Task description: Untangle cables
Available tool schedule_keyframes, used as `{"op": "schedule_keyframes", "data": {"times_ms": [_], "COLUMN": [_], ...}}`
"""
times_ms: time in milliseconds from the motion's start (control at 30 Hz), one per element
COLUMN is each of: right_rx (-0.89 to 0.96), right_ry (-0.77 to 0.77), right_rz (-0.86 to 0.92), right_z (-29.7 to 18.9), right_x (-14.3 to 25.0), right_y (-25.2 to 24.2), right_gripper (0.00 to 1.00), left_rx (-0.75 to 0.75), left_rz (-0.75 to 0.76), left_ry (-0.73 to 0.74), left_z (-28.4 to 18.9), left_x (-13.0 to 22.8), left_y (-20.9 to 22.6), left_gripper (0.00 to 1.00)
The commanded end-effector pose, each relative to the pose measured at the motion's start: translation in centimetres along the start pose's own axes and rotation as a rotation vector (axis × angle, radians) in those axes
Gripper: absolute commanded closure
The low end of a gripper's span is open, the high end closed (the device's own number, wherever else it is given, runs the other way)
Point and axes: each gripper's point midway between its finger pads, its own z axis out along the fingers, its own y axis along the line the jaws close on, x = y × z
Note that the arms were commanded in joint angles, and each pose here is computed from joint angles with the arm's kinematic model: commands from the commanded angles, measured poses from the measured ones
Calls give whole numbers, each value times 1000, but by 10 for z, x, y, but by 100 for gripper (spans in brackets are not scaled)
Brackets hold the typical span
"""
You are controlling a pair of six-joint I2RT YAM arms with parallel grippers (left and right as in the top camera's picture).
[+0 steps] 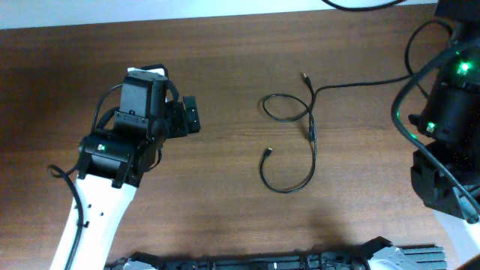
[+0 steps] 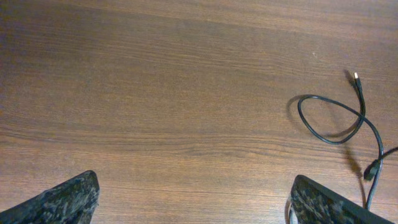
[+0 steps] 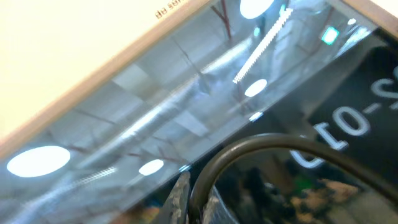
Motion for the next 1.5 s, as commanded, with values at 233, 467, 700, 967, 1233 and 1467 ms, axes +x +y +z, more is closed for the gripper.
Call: {"op": "schedule_keyframes", "data": {"times_ms": [233,467,700,967,1233,1467], "right_rx": [-79,120,344,570,888,1165], "right_ry": [-160,-157,-88,-61,111,393], "right_rz": [136,-294,-701,-988,-1264,-1052], "right_z": [1,1,10,42,37,-39], "right_x": [-35,-32,-11,13,5,4], "right_y": [15,-14,-63,-179,-352,-503], "right_gripper": [96,96,96,96,96,96], "left_rx": [7,7,7,7,7,7], "left_rz": [-8,-8,-8,-8,-8,-8], "left_ry": [-8,-8,-8,-8,-8,-8], "left_z": [-2,-2,-2,-2,-2,-2], "left_x": [-2,-2,-2,-2,-2,-2], "left_y": [0,0,0,0,0,0], "left_gripper": [1,1,1,1,1,1]}}
